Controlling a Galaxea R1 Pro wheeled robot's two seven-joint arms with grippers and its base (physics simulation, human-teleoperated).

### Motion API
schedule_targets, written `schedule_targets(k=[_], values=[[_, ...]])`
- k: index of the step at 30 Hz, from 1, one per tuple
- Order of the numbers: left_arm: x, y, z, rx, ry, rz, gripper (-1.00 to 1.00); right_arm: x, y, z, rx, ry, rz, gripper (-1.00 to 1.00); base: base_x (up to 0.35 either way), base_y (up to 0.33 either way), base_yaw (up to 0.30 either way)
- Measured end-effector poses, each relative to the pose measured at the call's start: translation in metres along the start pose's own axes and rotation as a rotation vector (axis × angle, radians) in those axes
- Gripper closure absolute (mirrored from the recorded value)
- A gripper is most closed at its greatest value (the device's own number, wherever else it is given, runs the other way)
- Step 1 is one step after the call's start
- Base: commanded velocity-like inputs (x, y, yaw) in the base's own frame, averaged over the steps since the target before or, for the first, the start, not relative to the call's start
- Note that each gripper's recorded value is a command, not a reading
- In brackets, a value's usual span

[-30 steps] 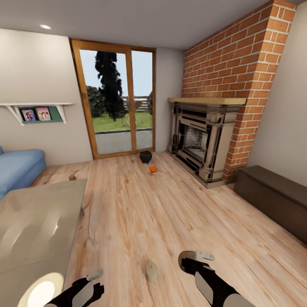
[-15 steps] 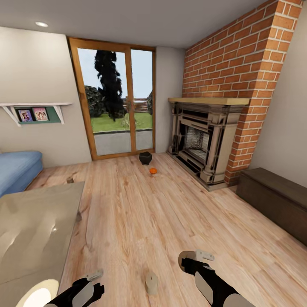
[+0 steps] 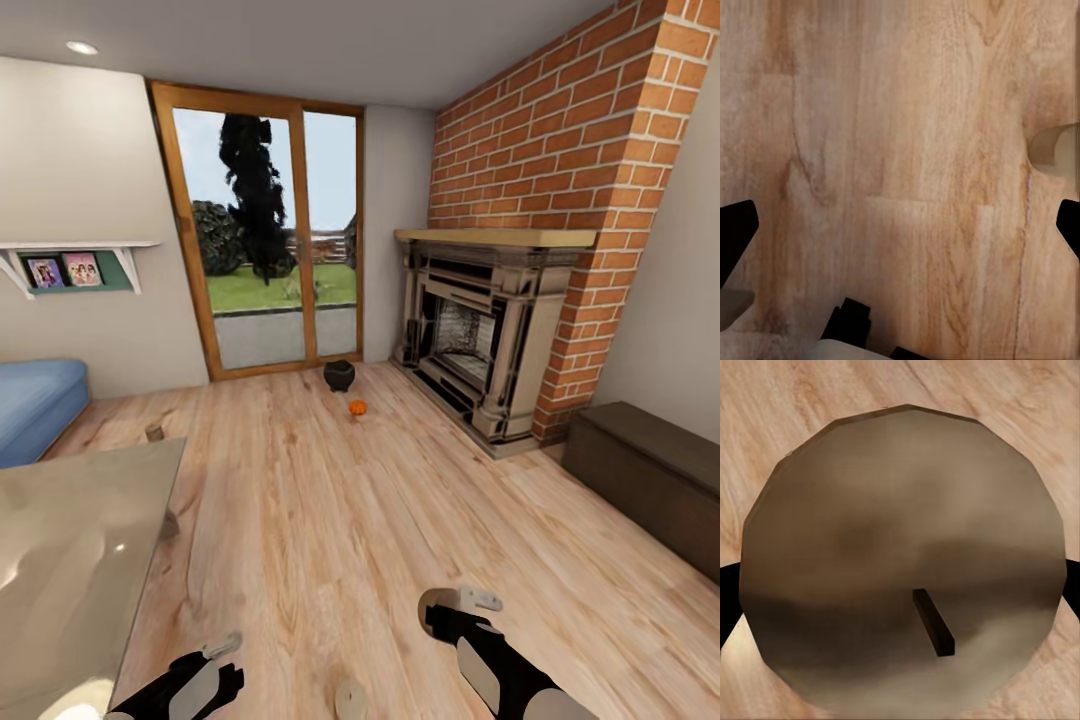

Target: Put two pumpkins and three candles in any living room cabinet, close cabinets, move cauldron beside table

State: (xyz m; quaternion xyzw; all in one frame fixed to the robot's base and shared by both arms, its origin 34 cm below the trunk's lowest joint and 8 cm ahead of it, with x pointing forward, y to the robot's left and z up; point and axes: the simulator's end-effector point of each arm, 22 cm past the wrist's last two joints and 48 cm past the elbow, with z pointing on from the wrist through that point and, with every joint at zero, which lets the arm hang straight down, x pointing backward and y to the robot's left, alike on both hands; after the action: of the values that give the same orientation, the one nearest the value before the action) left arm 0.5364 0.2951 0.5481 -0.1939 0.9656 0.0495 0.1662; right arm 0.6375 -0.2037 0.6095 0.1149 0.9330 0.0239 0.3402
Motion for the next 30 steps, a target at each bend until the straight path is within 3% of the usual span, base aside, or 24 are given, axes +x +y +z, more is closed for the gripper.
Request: schedule_targets(k=[12,19,30], values=[[0.0003,-0.0007,0.0000,0.001,0.000,0.000,-1.00,-0.0001,0.0004,0.0000,0.000,0.000,0.000,1.00,0.283,-0.001,0.033],[0.0003,-0.0008,0.0002,0.001,0.001,0.000,-1.00,0.0001,0.0002,0.0004,0.000,0.000,0.000,1.00,0.052,0.000,0.197],[0.0009,-0.0023,0.0000,0.003,0.001,0.000,-1.00,-0.0001,0.0001,0.0003,0.000,0.000,-0.001,1.00,0.120,-0.077,0.020]])
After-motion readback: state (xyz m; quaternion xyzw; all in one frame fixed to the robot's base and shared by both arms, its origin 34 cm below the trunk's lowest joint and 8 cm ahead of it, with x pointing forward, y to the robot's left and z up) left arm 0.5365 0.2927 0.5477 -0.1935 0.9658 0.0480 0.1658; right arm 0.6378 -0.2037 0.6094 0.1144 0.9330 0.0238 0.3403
